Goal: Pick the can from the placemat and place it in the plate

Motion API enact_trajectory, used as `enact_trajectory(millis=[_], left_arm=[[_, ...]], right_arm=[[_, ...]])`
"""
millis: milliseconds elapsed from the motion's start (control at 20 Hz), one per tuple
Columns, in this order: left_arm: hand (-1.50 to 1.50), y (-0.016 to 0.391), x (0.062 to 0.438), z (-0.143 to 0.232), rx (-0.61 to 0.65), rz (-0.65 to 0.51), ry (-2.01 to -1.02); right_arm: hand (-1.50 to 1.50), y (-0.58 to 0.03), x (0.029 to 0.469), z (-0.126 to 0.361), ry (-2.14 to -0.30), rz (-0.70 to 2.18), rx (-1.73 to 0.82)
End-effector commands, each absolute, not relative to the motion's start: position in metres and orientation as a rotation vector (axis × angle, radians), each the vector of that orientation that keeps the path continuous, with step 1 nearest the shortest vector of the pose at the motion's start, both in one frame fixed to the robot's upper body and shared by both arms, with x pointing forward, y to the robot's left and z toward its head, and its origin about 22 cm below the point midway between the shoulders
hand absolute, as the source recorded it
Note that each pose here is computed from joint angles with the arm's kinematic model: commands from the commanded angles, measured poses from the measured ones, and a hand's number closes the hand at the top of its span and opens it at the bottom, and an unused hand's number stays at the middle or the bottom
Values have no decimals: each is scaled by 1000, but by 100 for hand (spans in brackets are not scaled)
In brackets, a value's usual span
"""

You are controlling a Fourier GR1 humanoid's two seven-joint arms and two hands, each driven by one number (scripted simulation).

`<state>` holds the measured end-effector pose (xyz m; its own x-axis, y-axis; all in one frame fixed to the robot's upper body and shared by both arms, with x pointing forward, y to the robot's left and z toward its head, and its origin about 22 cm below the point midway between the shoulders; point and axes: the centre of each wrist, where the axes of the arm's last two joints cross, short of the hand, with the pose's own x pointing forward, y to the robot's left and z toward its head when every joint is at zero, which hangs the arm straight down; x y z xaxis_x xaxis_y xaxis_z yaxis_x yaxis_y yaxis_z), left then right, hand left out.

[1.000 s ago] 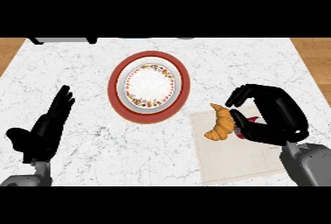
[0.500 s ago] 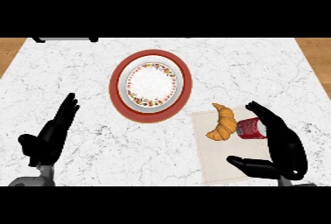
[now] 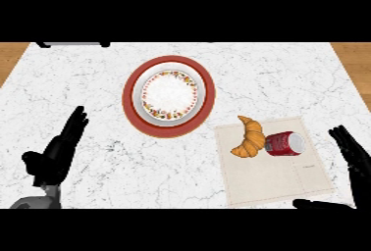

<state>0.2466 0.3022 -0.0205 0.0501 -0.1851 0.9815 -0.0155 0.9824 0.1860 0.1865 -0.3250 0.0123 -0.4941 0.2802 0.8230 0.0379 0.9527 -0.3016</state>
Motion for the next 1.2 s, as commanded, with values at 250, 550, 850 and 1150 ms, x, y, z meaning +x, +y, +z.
enact_trajectory(millis=[250,550,850,1150], left_arm=[[0,298,246,-24,154,-145,-1528],[0,288,262,-11,138,-152,-1518],[0,286,252,-37,163,-137,-1515],[0,291,247,-28,144,-150,-1524]], right_arm=[[-150,-353,181,45,-1722,759,-449],[-150,-330,186,42,-1618,763,-437],[-150,-346,208,59,-1518,813,-496],[-150,-327,219,40,-1420,892,-506]])
